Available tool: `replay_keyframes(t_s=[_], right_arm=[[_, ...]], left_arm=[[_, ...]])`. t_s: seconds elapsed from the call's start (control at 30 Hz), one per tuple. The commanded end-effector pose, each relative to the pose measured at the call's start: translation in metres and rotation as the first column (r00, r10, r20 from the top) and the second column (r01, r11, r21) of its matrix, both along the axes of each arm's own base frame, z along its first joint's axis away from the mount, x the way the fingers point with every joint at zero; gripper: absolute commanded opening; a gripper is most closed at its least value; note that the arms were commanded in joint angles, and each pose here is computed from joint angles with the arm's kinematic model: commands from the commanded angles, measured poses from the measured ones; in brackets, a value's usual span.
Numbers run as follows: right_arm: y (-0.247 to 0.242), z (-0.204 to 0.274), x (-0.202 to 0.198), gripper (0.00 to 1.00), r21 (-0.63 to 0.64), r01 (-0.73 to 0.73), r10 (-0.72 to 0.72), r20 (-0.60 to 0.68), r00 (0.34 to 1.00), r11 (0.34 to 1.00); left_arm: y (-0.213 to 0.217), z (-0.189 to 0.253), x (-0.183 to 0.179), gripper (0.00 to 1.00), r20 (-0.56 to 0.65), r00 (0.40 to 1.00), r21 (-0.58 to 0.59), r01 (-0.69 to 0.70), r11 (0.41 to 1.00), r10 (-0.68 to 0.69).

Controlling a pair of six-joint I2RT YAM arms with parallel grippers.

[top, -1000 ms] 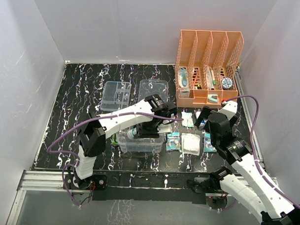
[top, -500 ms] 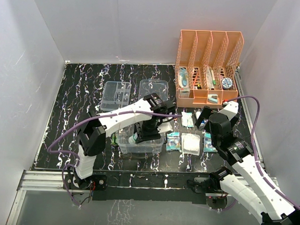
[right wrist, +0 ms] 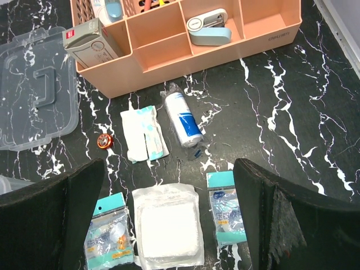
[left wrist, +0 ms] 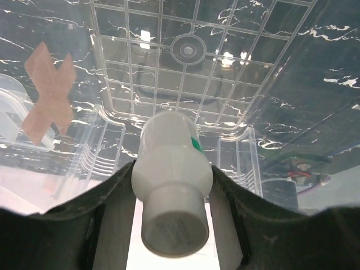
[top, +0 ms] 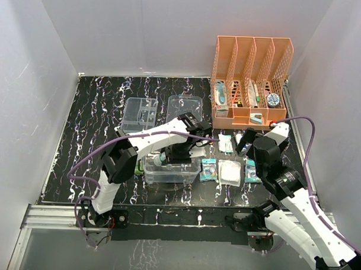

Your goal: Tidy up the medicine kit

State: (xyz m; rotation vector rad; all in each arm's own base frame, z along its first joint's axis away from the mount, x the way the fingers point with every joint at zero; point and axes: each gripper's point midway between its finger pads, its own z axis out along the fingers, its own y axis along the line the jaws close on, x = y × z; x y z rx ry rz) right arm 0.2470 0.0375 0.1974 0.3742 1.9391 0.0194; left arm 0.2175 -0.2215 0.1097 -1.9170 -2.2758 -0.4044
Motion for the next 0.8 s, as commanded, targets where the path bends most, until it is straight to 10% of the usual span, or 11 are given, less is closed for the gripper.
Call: replay_keyframes(t_s=[0.0,0.53,0.77], right_arm=[[-0.001,0.018,0.001,0.98,0.037,0.015,-0.018,0.06,0.998,0.999],[0.0,0.015,0.004,0.98,0.027,0.013,-0.015,0.056,0.998,1.0],[0.0,0.015,0.004,0.98,0.025,0.014,-0.015,0.052,0.999,1.0]], left_arm=[[0.015,-0.008,0.01,0.0,-0.008,0.999,0.135,0.054,0.989,-0.053],[0.0,0.005,0.022,0.0,0.026,0.997,0.085,0.07,0.994,-0.072],[-0.003,0.016,0.02,0.65,0.039,0.997,0.04,0.065,0.997,-0.066]])
